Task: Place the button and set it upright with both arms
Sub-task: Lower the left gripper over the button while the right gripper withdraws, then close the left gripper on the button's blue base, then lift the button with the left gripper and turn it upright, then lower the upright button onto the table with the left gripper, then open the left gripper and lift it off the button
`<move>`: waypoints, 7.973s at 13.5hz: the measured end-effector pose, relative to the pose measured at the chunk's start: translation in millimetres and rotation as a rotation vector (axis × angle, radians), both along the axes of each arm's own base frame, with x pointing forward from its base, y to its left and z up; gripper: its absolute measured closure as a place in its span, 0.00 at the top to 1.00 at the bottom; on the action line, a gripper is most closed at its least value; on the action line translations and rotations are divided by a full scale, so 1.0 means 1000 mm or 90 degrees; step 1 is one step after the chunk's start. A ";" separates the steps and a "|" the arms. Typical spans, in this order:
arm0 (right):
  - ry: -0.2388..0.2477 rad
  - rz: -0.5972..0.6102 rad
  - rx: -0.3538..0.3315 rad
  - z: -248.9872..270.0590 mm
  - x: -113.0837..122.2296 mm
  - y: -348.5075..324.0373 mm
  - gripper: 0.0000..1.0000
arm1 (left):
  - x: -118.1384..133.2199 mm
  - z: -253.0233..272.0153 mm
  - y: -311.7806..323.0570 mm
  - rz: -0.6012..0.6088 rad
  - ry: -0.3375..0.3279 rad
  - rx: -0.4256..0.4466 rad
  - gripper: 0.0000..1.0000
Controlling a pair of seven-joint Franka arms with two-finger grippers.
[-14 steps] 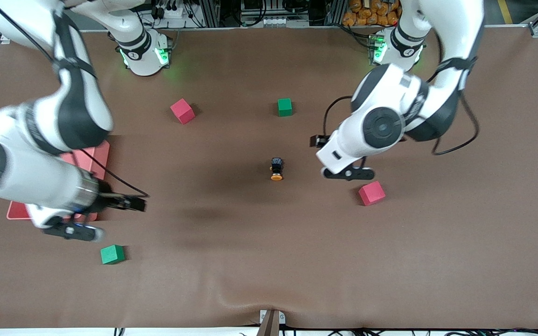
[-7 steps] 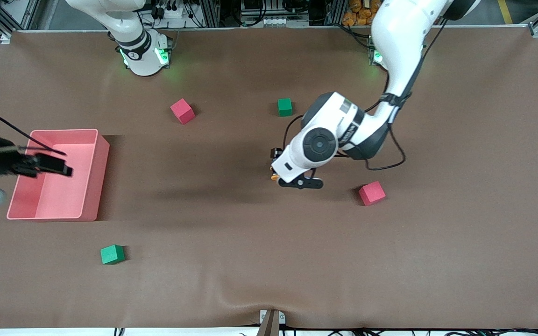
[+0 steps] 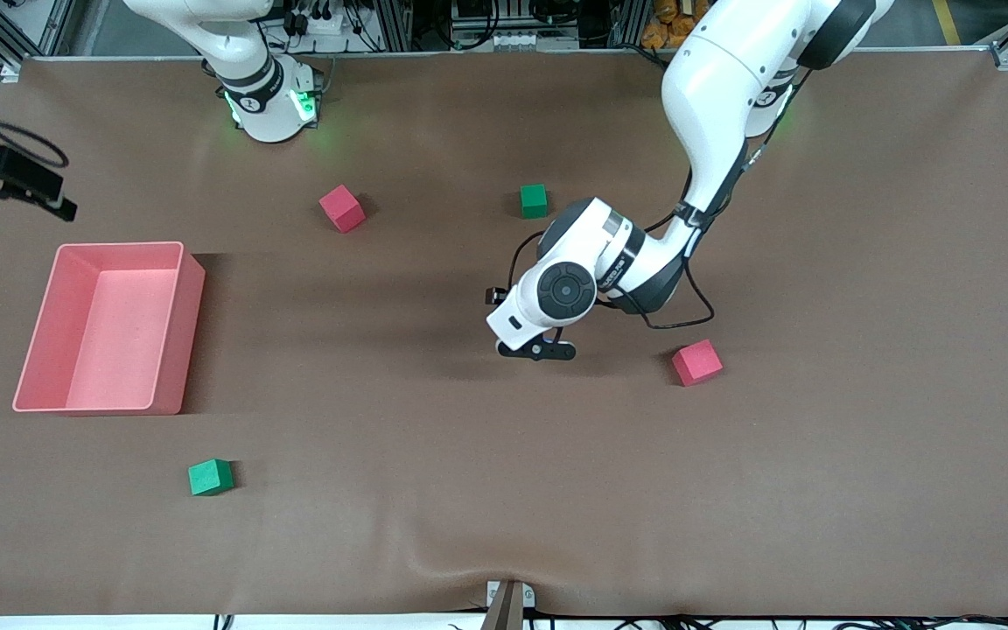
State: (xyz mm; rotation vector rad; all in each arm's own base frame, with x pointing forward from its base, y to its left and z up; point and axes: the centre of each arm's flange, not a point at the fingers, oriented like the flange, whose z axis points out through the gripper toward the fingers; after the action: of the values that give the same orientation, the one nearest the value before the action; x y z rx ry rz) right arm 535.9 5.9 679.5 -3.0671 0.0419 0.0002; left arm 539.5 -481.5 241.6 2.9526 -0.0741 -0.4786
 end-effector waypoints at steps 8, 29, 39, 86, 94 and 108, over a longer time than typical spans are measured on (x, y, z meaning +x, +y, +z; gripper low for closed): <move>-0.031 0.022 -0.055 0.010 -0.007 0.005 1.00 | -0.006 -0.033 -0.008 0.000 0.003 0.002 1.00; -0.012 0.066 -0.074 0.007 -0.010 0.007 1.00 | -0.013 -0.067 -0.009 -0.050 0.010 -0.003 0.65; -0.013 0.067 -0.074 0.008 -0.010 0.007 1.00 | -0.013 -0.059 -0.022 -0.050 -0.009 -0.013 0.41; 0.016 0.076 -0.072 -0.008 -0.003 0.014 1.00 | -0.090 -0.130 -0.096 -0.036 -0.824 0.051 0.41; 0.016 0.076 -0.072 -0.008 -0.003 0.014 1.00 | -0.091 -0.126 -0.099 -0.022 -0.821 0.042 0.89; 0.017 0.076 -0.072 -0.008 -0.003 0.014 1.00 | -0.200 -0.028 -0.174 0.243 -0.495 0.101 1.00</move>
State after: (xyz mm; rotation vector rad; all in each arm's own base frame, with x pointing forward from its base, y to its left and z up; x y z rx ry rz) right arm 532.9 19.6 671.6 -3.1767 -0.1454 0.0461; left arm 339.7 -655.0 213.5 2.9938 0.4469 0.7420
